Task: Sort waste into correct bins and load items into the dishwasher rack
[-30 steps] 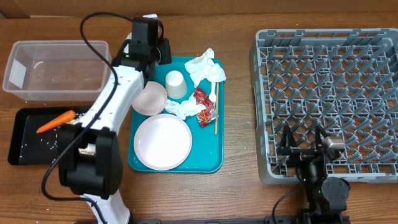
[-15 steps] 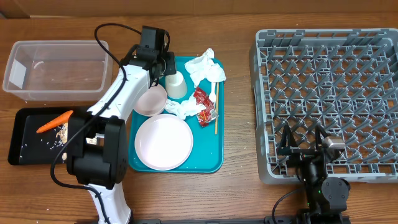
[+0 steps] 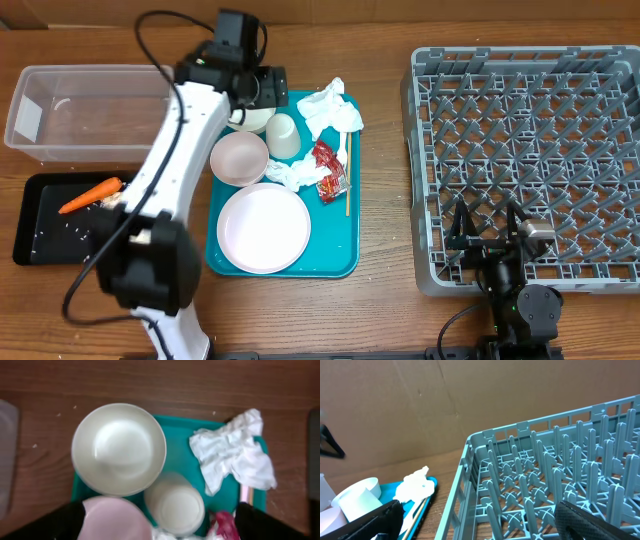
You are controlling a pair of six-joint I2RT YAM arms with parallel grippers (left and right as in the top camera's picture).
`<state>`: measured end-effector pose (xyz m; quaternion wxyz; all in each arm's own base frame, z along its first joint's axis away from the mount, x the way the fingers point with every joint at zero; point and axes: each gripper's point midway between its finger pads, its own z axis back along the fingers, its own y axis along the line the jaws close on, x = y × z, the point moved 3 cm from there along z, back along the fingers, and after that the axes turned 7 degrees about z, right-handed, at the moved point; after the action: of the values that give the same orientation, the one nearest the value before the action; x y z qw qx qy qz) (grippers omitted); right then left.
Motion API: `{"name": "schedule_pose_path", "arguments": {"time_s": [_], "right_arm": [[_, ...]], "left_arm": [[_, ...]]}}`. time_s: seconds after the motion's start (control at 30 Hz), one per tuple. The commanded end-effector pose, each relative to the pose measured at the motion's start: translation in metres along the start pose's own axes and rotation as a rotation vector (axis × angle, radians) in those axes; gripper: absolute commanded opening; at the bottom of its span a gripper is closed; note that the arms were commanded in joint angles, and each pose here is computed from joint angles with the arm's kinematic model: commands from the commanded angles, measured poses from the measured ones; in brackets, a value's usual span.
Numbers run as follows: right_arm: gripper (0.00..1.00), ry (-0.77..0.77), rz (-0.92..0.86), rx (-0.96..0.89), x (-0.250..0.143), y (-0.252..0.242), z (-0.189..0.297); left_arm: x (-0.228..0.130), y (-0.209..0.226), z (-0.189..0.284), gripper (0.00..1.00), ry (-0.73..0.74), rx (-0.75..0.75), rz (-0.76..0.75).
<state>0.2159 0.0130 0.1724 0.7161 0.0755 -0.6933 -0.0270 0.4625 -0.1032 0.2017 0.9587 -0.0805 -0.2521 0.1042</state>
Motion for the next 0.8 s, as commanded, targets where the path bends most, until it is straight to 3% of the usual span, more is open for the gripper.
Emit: {"name": "schedule_pose_path", "arguments": {"time_s": [0.0, 0.2, 0.3, 0.5, 0.77], "right_arm": [[1.00, -0.005, 0.008, -0.011, -0.002, -0.002, 0.000], [1.00, -0.005, 0.008, -0.011, -0.002, -0.002, 0.000], [1.00, -0.005, 0.008, -0.011, -0.002, -0.002, 0.000], [1.00, -0.005, 0.008, -0.011, -0.002, -0.002, 0.000], [1.00, -0.005, 0.008, -0.011, -0.002, -0.002, 0.000]], "left_arm": [[0.018, -0.011, 0.084, 1.00, -0.118, -0.067, -0.002], [-0.017, -0.007, 0.108, 1.00, 0.013, -0.085, -0.002], [-0.040, -0.014, 0.093, 1.00, 0.155, -0.146, 0.004], [-0.069, -0.024, 0.036, 1.00, 0.336, -0.130, -0.006], [-0.088, -0.058, 0.016, 1.00, 0.341, -0.113, -0.116]]}}
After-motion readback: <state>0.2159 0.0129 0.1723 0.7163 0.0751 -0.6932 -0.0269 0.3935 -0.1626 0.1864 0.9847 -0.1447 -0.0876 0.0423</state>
